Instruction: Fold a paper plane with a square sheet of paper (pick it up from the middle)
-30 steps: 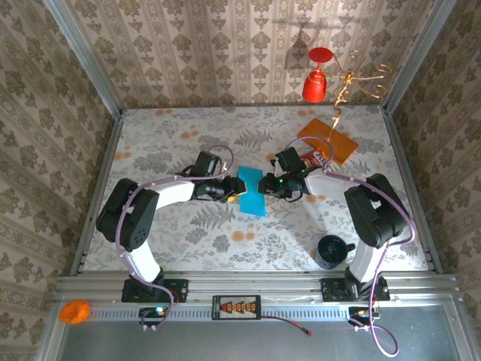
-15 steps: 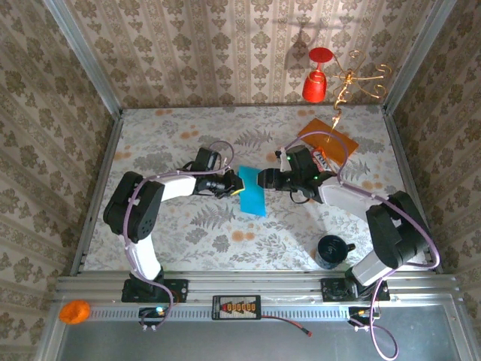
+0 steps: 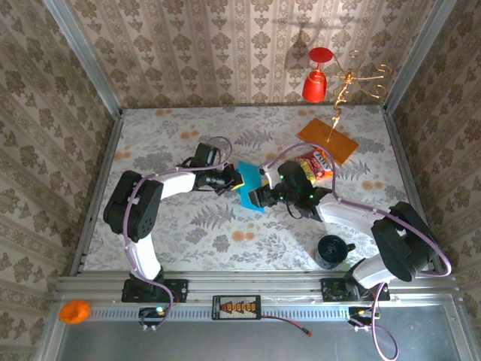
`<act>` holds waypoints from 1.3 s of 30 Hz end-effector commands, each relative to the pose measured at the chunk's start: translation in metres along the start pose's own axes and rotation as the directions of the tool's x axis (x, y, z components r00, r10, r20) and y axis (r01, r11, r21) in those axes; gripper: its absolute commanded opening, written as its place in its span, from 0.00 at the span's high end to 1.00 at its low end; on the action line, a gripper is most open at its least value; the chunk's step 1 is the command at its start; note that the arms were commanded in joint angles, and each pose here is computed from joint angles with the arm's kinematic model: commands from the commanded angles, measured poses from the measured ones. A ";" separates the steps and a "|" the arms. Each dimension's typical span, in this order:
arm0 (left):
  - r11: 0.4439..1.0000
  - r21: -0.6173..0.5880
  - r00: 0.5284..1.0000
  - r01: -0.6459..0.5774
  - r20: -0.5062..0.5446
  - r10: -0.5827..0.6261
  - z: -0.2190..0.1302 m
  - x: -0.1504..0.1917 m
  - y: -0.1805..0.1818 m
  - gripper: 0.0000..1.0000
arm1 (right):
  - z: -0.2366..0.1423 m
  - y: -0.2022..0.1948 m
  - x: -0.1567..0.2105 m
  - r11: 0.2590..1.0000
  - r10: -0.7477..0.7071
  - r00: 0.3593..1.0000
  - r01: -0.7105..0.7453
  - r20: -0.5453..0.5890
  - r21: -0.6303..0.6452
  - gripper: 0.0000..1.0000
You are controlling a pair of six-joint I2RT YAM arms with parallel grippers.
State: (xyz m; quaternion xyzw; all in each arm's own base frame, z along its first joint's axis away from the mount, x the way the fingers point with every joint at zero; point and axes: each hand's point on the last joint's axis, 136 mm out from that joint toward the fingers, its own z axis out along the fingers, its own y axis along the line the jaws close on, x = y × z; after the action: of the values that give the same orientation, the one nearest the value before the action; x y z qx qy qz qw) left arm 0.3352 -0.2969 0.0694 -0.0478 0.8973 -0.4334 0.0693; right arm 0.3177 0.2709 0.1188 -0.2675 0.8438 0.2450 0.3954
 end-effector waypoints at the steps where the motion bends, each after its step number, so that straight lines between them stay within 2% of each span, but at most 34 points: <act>1: 0.998 -0.046 0.999 0.044 0.017 -0.044 -0.003 -0.006 0.005 0.97 | 0.005 0.008 0.001 0.983 -0.181 0.983 0.182 0.018 -0.006 0.33; 4: 0.997 -0.064 0.998 0.053 0.022 -0.051 -0.003 -0.007 0.008 0.97 | 0.014 0.021 0.016 0.966 -0.257 0.966 0.256 -0.017 -0.045 0.35; 9: 0.995 -0.072 0.998 0.061 0.019 -0.060 -0.002 -0.005 0.009 0.97 | 0.027 0.029 0.036 0.932 -0.361 0.931 0.359 -0.056 -0.039 0.34; 17: 0.995 -0.065 0.997 0.072 0.014 -0.071 -0.002 -0.004 0.008 0.97 | 0.050 0.021 0.061 0.881 -0.466 0.878 0.472 -0.115 0.039 0.34; 22: 0.995 -0.063 0.997 0.073 0.011 -0.073 -0.002 -0.004 0.007 0.97 | 0.055 0.012 0.055 0.874 -0.463 0.881 0.472 -0.098 0.113 0.40; 30: 0.994 -0.070 0.997 0.078 0.010 -0.078 -0.001 -0.003 0.010 0.97 | 0.041 0.010 0.041 0.868 -0.468 0.883 0.469 -0.043 0.162 0.48; 39: 0.994 -0.073 0.997 0.079 0.006 -0.079 -0.001 -0.002 0.011 0.97 | 0.036 0.016 0.032 0.883 -0.450 0.893 0.444 0.005 0.155 0.57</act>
State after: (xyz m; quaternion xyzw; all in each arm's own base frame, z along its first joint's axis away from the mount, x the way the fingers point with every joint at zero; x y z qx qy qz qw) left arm 0.3339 -0.2877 0.0604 -0.0826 0.9094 -0.4040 0.0542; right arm 0.3065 0.2940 0.0619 -0.4305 0.7755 0.0842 0.4541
